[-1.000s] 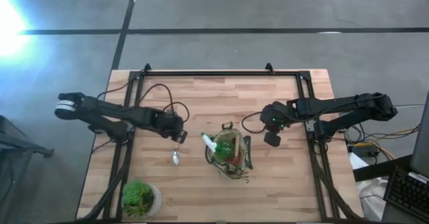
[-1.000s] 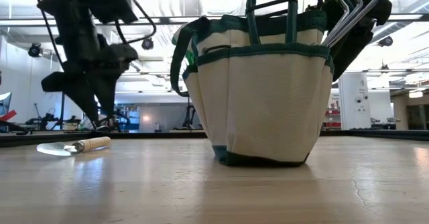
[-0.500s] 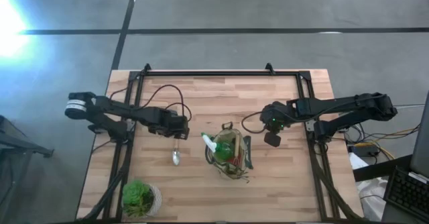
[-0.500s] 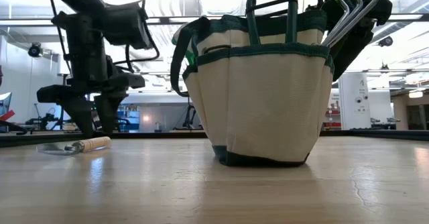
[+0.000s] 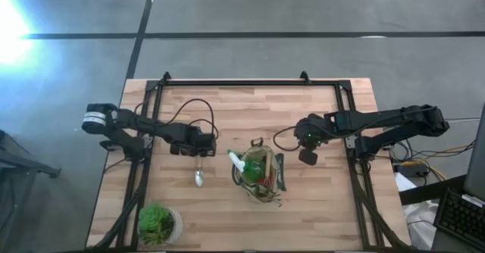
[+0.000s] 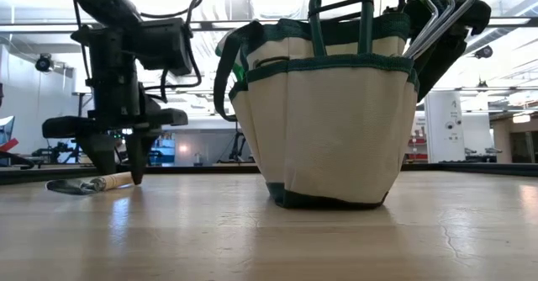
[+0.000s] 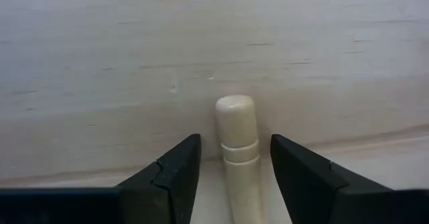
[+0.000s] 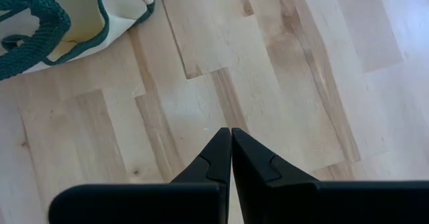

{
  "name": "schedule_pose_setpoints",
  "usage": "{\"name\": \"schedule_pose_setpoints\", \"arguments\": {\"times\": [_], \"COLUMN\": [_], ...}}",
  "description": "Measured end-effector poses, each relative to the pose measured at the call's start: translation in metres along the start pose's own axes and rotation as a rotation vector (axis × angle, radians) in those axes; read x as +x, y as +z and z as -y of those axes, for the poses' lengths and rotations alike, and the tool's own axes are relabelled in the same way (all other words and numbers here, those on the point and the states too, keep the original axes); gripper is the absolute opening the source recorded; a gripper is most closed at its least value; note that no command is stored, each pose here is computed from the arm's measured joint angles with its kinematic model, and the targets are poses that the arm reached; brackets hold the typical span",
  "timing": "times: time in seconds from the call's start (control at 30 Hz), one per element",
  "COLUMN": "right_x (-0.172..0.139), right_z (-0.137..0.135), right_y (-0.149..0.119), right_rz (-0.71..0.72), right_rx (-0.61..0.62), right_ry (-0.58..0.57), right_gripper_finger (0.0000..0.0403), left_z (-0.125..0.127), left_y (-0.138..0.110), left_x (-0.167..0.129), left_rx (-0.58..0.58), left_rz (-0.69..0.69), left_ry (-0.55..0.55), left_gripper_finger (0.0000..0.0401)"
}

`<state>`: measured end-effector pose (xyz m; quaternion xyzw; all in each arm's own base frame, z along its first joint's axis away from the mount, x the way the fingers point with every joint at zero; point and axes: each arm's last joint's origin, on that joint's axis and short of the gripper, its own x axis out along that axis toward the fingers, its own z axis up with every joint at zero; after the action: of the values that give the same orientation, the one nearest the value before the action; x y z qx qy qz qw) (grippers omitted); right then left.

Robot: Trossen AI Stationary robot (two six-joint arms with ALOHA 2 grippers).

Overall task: Pick & Place Garden tools in Gardening bag
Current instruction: Put the trowel into the side pocket of the gardening bag

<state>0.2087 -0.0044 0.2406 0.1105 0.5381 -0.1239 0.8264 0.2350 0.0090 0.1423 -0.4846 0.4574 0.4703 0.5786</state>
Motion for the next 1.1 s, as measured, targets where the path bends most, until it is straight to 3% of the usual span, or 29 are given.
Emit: {"name": "schedule_pose_setpoints", "arguments": {"times": [0.23,0.47,0.67,0.87,1.1], "right_x": [0.0,0.0,0.0,0.0,0.0], "right_z": [0.0,0.001,0.001,0.001,0.001], "right_y": [0.0,0.0,0.001,0.0,0.001], "right_rz": [0.001,0.012,0.017,0.016,0.016], "right_rx": [0.0,-0.001,-0.004,-0.004,-0.023], "right_ry": [0.0,-0.032,-0.049,-0.049,-0.049], "right_gripper_finger": [0.0008,0.0008,0.0008,0.0008,0.0008], "left_z": [-0.001,-0.003,-0.002,-0.002,-0.002], "left_y": [0.004,0.006,0.007,0.013,0.014], "left_x": [0.009,0.01,0.005,-0.014,-0.063], "left_rx": [0.009,0.078,0.154,0.221,0.296], "left_rz": [0.029,0.047,0.067,0.203,0.417], "left_ry": [0.049,0.063,0.038,-0.041,-0.279], "left_gripper_finger": [0.0159,0.0068,0.0066,0.0066,0.0066]}}
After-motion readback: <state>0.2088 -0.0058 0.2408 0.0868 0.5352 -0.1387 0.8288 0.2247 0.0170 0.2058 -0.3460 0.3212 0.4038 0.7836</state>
